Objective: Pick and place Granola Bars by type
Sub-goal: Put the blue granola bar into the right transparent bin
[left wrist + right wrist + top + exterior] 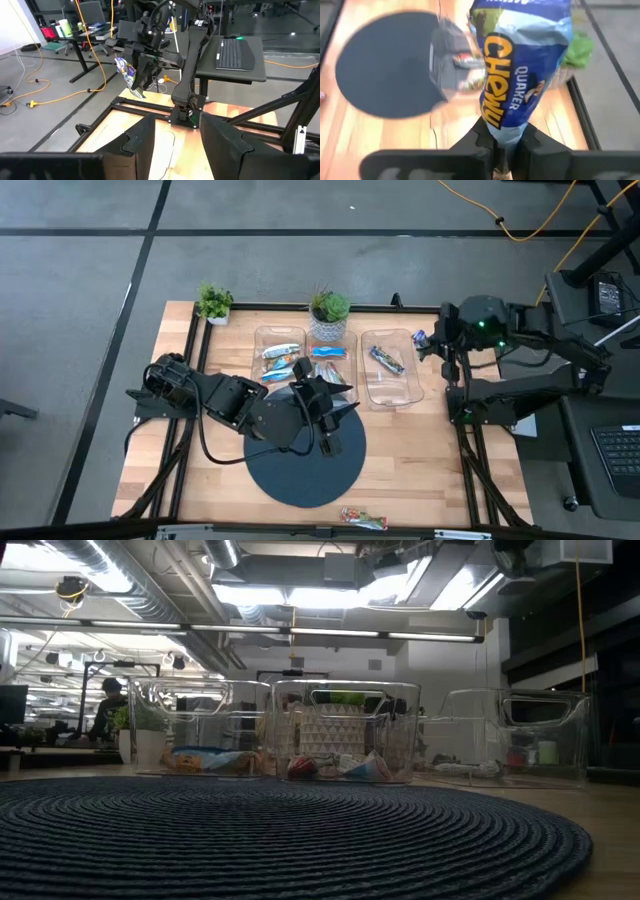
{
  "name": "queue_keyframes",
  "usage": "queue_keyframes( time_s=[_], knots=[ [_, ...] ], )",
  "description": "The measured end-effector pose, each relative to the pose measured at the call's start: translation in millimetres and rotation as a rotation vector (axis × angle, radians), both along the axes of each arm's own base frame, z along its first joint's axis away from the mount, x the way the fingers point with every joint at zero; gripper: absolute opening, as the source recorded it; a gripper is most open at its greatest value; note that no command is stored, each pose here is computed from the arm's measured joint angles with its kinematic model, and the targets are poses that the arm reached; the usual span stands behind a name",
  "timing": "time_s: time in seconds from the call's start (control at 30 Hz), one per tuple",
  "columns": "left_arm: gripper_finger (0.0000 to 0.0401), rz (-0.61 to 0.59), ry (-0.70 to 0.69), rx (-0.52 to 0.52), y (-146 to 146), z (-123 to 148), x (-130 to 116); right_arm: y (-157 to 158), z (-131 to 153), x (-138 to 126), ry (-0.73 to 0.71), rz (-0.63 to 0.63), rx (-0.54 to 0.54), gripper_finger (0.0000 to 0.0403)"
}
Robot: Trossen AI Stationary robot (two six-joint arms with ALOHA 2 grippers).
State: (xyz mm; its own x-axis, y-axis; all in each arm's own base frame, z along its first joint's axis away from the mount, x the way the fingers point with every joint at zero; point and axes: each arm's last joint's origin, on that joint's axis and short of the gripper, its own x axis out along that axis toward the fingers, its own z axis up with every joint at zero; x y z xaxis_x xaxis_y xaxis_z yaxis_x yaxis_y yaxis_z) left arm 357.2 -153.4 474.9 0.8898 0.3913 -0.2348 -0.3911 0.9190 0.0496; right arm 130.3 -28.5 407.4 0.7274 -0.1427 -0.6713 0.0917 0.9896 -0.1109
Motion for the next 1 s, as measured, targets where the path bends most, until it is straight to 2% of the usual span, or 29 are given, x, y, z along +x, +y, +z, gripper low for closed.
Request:
queue_keyframes(
  time_s=[0.23, 0.4, 0.53, 0.73, 1.0],
  knots=[
    [0.0147, 0.0, 0.011, 0.006, 0.0, -1.0, -0.4, -9.3, 3.3, 5.7, 0.093, -0.02, -0.014, 0.0056],
    [0.0147, 0.0, 0.016, 0.008, 0.1, -1.5, -0.6, -20.1, -12.1, 16.8, 0.16, -0.054, 0.006, 0.0042],
    [0.0147, 0.0, 0.024, 0.012, 0.3, -2.2, -0.8, -31.6, -37.0, 29.7, 0.242, -0.038, 0.042, 0.0037],
    [0.0147, 0.0, 0.036, 0.017, 0.6, -3.3, -1.2, -47.0, -83.3, 49.3, 0.284, 0.0, 0.149, 0.0054],
    [0.0147, 0.0, 0.036, 0.016, 0.5, -3.4, -1.2, -60.2, -145.0, 67.4, 0.374, 0.021, 0.251, 0.0031]
  ],
)
